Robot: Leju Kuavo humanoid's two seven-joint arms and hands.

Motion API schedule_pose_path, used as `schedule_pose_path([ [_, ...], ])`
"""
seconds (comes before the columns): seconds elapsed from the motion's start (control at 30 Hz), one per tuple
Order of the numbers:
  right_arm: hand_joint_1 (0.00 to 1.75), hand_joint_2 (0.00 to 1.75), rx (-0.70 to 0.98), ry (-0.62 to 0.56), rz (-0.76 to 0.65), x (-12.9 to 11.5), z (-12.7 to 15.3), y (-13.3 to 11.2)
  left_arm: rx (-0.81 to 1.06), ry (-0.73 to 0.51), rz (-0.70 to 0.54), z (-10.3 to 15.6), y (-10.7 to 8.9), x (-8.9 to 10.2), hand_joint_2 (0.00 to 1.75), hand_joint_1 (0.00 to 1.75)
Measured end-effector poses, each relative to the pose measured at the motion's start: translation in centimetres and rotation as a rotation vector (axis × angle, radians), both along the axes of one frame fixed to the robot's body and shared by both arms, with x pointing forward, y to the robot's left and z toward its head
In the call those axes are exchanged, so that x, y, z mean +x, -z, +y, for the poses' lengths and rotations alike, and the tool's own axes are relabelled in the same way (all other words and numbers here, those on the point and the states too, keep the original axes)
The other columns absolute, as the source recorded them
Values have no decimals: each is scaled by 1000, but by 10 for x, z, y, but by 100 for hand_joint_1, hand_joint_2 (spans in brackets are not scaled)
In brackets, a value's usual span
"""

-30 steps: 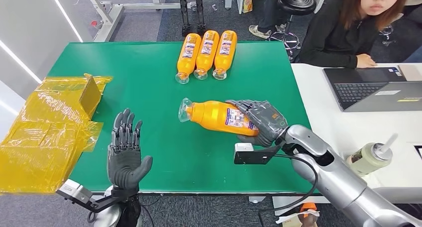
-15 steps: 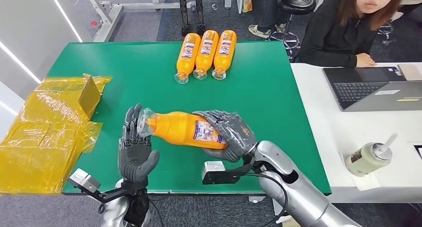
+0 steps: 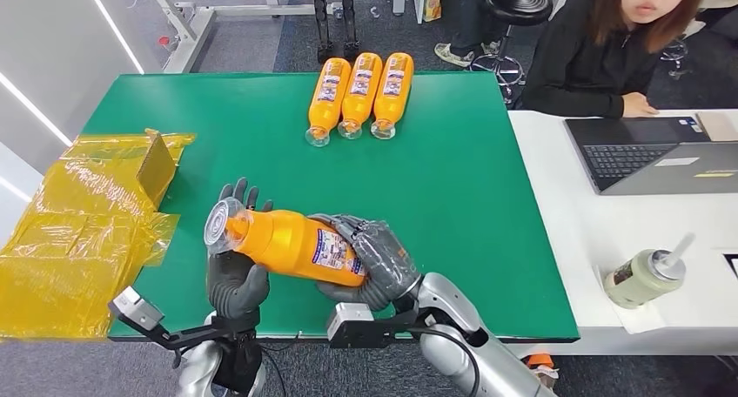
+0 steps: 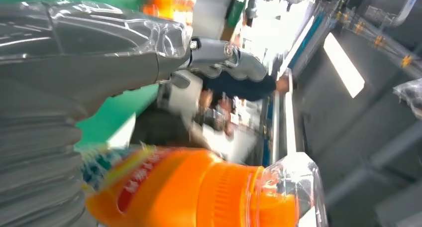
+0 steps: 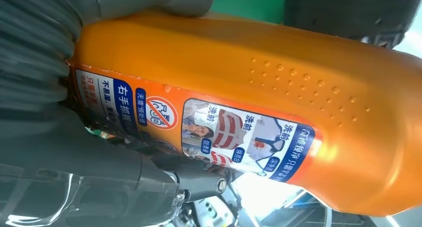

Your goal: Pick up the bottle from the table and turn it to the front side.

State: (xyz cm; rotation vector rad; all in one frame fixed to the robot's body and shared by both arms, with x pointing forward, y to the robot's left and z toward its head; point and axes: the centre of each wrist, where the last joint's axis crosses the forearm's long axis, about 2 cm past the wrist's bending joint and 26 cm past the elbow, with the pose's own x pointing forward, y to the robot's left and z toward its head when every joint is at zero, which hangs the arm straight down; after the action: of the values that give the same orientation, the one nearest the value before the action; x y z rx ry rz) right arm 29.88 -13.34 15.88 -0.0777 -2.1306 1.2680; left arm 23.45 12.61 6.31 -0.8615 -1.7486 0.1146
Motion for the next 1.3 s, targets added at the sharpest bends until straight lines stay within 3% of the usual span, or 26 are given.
schedule_pose_path([
  [0.17, 170, 175, 26, -52, 63, -5, 9, 12, -60, 20, -15, 2, -11, -2, 175, 0],
  [0.33, 157, 175, 23, -110, 137, -12, 12, 30, -79, 17, -36, 6, -18, -2, 175, 0],
  [0.63, 151, 175, 3, -157, 185, -19, 22, 42, -66, 18, -32, 12, -15, -10, 175, 2],
  [0.7, 147, 175, 3, -159, 191, -20, 23, 43, -65, 17, -31, 13, -14, -11, 175, 72],
  [0.77, 137, 175, 4, -161, 196, -20, 24, 44, -62, 17, -30, 14, -14, -11, 175, 156],
  [0.8, 133, 175, 5, -161, 197, -20, 25, 44, -59, 18, -32, 14, -14, -11, 175, 167],
  [0.87, 130, 175, 7, -160, 196, -20, 26, 43, -53, 20, -36, 14, -14, -11, 175, 175],
  [1.3, 134, 175, 0, -153, 185, -19, 31, 38, -39, 15, -51, 16, -14, -9, 175, 175],
])
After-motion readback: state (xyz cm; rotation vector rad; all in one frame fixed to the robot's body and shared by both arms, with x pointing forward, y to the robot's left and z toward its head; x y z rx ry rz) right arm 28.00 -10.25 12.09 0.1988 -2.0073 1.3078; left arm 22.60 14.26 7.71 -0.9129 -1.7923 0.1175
